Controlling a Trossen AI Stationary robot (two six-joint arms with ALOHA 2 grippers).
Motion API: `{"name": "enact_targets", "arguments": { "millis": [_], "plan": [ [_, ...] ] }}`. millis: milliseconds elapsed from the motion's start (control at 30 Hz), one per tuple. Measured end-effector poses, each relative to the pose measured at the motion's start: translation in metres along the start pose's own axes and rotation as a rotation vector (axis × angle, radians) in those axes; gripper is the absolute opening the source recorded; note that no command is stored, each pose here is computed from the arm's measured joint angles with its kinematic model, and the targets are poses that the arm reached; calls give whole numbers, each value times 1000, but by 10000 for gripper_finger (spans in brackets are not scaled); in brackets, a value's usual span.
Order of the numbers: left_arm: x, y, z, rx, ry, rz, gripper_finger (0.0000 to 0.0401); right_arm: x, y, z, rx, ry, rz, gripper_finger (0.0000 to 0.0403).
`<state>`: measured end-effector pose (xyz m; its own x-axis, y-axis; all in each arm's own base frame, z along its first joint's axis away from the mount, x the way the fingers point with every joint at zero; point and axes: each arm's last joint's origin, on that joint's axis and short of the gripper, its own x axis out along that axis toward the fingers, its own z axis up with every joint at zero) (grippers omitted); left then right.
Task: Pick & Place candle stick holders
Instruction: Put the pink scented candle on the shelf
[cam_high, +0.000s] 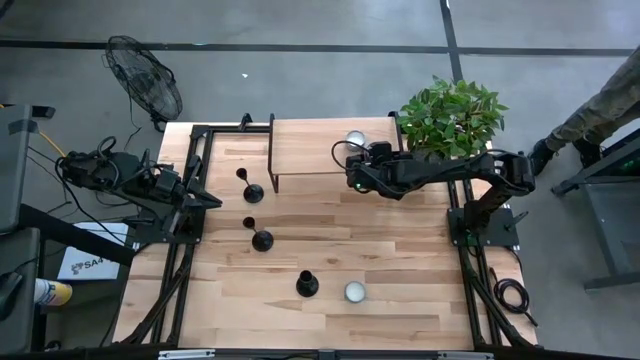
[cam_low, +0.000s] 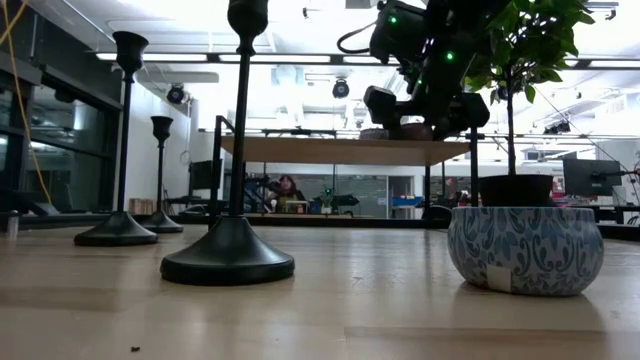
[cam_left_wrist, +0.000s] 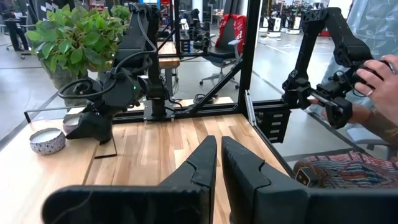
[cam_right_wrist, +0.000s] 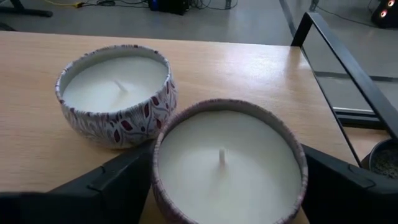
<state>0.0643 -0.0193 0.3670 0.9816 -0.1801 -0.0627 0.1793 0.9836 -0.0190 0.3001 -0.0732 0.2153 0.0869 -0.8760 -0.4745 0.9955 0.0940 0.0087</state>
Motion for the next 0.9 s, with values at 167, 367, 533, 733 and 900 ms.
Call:
{"name": "enact_targets", "arguments": {
  "millis": [167,367,533,733,900],
  "plan": [
    [0,0,0,0,0,0,26,-3,0,0,-17,-4,9,335],
    [0,0,0,0,0,0,26,-9,0,-1,-37,3,26,334],
    [0,0,0,0,0,0,26,-12,-1,-1,-47,0,26,335],
    [0,0,0,0,0,0,26,-14,-1,-2,-55,-1,30,335],
    [0,0,0,0,0,0,26,-16,-2,0,-68,-3,34,333]
  ]
}}
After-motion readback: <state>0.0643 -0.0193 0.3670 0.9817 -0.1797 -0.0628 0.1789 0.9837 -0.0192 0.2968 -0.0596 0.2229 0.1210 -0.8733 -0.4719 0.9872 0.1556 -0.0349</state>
